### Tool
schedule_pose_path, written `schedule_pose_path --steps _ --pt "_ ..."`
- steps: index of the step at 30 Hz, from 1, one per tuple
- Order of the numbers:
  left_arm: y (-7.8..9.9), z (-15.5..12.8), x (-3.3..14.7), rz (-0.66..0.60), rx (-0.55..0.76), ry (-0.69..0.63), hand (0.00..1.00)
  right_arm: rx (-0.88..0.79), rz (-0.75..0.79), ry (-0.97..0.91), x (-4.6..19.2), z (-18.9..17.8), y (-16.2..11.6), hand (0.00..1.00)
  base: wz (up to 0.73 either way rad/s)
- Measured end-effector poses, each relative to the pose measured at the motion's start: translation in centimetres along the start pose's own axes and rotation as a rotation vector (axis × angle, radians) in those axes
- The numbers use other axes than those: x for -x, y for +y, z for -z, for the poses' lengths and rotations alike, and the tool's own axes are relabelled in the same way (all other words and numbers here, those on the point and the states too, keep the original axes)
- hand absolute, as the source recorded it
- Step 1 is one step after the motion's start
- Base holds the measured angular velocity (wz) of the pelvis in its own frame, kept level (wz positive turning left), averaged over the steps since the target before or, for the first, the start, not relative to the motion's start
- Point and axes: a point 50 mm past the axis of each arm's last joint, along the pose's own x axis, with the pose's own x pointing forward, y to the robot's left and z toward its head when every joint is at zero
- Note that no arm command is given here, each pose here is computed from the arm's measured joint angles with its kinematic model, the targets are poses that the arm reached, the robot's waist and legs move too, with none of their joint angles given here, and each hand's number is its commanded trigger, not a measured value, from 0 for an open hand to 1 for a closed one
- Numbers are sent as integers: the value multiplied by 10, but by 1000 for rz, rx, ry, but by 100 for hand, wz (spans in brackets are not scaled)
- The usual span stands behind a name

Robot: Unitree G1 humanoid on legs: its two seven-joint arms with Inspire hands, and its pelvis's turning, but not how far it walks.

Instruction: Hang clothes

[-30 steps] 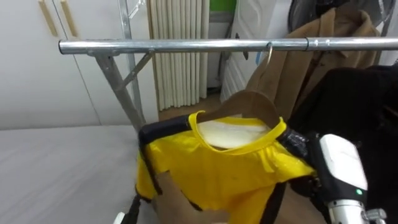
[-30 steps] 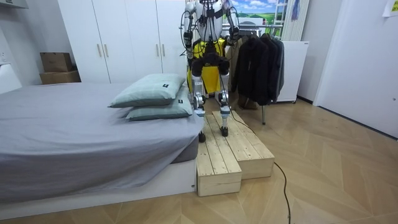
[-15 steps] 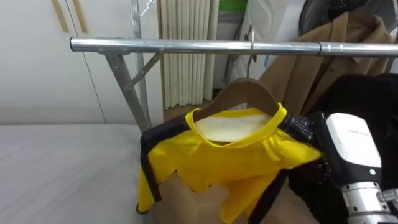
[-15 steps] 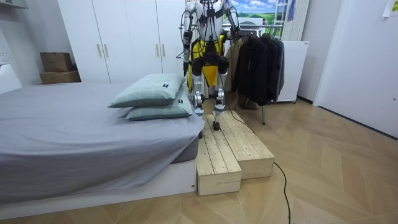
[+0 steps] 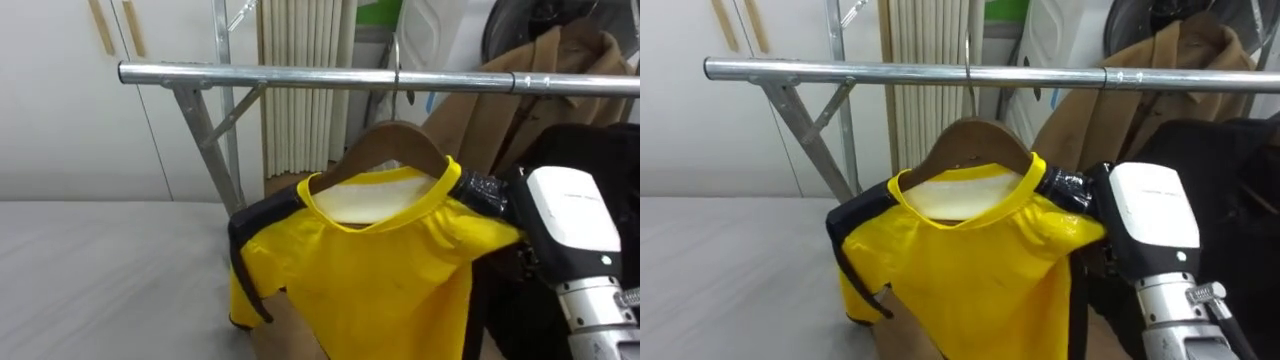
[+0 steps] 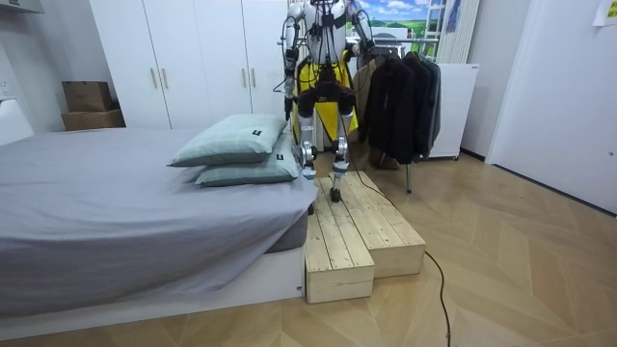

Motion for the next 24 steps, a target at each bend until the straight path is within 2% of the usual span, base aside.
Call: schedule_pose_path --steps 9,15,24 --pt "0 1 0 -3 -3 3 0 -66 16 11 -1 0 -2 100 0" --pt "1 0 0 -12 -74 -4 0 -171 24 48 -1 2 -3 100 0" --pt "1 0 0 -16 -87 -5 0 -226 -55 86 1 7 6 100 2"
